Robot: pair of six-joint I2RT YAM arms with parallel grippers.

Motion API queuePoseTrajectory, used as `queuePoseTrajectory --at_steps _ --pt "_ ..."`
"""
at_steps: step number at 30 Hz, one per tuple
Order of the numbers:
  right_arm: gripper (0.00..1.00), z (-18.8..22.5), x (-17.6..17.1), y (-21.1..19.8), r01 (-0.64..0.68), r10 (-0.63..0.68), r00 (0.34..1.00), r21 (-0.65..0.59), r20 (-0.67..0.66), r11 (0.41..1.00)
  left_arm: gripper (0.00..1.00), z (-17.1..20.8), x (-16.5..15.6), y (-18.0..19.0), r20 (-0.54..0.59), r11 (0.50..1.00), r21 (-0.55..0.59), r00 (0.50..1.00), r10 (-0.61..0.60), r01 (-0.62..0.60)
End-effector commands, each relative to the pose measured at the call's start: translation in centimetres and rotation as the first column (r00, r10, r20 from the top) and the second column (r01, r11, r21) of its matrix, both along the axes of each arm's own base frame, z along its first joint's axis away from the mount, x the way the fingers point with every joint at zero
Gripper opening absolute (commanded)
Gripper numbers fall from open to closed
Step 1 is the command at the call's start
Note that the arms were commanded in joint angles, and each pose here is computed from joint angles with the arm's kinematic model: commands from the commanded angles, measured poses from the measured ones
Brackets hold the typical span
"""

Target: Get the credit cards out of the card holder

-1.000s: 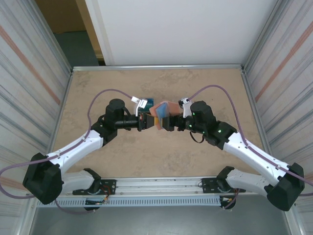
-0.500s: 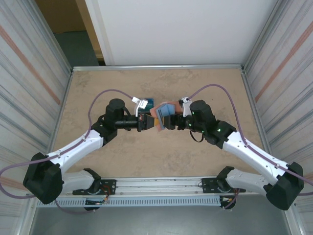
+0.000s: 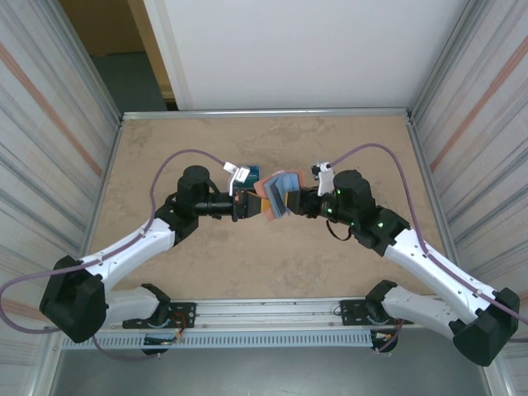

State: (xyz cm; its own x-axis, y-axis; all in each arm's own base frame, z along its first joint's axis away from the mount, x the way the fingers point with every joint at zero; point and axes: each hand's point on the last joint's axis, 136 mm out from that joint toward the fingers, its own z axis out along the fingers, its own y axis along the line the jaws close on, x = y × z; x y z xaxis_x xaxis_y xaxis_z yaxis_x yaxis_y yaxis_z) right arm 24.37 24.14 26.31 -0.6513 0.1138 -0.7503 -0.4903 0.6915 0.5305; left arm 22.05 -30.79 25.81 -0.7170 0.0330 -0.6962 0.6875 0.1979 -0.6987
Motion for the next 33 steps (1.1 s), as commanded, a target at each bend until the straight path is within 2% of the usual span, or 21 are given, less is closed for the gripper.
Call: queuePoseTrajectory --at_steps 1,4,8,10,15,20,26,33 --pt "0.54 0.5 -0.3 -0.3 -0.009 0.008 1.0 0.031 0.018 0.999 0.0 1.7 -0.1 -0.1 0.048 0.998 -0.048 0.998 -0.027 0.029" --pt "0.67 1.0 -0.9 0.1 -0.046 0.044 0.999 0.057 0.032 0.997 0.0 1.8 -0.1 -0.1 0.048 0.998 -0.052 0.999 -0.025 0.028" --pt "0.78 1.5 -1.4 0.5 -0.087 0.083 0.995 0.078 0.055 0.993 0.0 1.7 0.0 0.0 0.044 0.998 -0.054 0.999 -0.023 0.026" --pt "0.8 1.5 -1.5 0.5 -0.089 0.085 0.995 0.076 0.059 0.993 0.0 1.8 -0.1 0.0 0.044 0.998 -0.055 0.999 -0.025 0.027" --pt "0.79 1.2 -1.2 0.4 -0.077 0.074 0.996 0.064 0.052 0.995 0.0 2.0 -0.2 -0.1 0.048 0.997 -0.063 0.998 -0.032 0.035" --pt "0.7 0.8 -0.7 0.2 -0.052 0.051 0.998 0.04 0.036 0.998 0.0 2.2 -0.3 0.0 0.051 0.997 -0.068 0.998 -0.035 0.038" --pt "0.46 0.7 -0.3 -0.2 -0.016 0.015 0.999 0.031 0.039 0.999 0.0 1.8 -0.3 0.1 0.045 0.998 -0.062 0.999 -0.029 0.032" --pt "0.28 1.1 -0.4 -1.1 0.022 -0.023 0.999 0.033 0.048 0.999 0.0 1.5 0.1 0.5 0.042 0.998 -0.056 0.999 -0.001 0.004"
